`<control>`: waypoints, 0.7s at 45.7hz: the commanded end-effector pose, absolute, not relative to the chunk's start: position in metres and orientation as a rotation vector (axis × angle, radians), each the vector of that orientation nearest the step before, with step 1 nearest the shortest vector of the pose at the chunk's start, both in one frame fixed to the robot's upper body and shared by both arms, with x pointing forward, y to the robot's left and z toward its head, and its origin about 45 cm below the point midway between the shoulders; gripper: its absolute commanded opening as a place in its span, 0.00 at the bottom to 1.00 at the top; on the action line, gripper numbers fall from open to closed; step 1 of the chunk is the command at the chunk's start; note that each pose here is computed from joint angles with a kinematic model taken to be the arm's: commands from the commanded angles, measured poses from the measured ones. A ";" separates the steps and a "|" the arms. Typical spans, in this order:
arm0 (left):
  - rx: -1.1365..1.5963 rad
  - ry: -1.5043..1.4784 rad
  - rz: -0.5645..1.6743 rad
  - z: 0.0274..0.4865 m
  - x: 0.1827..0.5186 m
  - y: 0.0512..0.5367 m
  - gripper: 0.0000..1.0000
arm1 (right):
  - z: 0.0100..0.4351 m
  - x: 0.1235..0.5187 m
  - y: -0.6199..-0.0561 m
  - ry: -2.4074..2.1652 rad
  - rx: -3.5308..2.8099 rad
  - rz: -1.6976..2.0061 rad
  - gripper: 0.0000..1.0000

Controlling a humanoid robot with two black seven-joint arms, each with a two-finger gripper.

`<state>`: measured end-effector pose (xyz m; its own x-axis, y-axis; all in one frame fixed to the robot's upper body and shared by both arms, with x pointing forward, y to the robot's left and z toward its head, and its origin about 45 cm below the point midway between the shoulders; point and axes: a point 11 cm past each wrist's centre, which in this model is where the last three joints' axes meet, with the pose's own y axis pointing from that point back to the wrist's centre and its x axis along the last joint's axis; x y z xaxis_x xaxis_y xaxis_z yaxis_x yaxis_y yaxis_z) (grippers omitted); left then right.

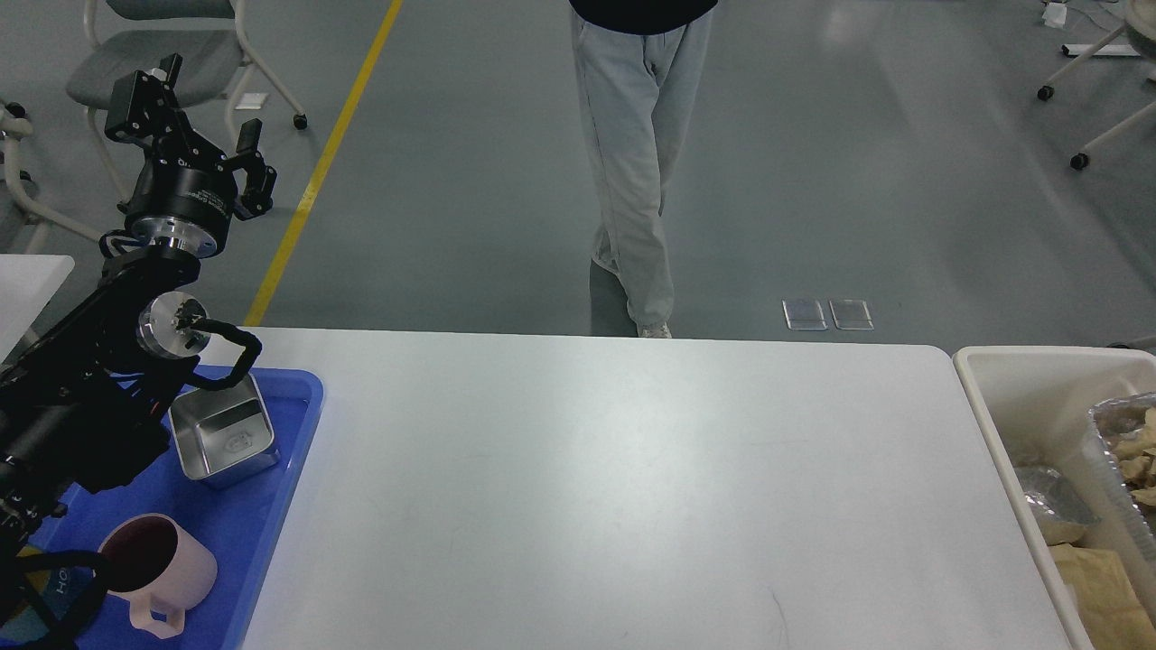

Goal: Tidy desktop

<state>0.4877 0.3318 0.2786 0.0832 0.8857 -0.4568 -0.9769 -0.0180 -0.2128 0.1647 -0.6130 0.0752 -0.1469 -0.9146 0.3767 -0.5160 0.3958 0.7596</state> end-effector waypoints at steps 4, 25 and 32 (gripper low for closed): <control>-0.547 0.208 1.496 0.279 0.488 0.331 0.97 | 0.067 0.164 -0.611 -1.788 1.209 -0.550 0.54; -0.567 0.221 1.498 0.280 0.489 0.329 0.97 | 0.078 0.198 -0.610 -1.965 1.207 -0.492 1.00; -0.574 0.233 1.497 0.280 0.489 0.328 0.97 | 0.110 0.249 -0.620 -2.265 1.216 -0.416 1.00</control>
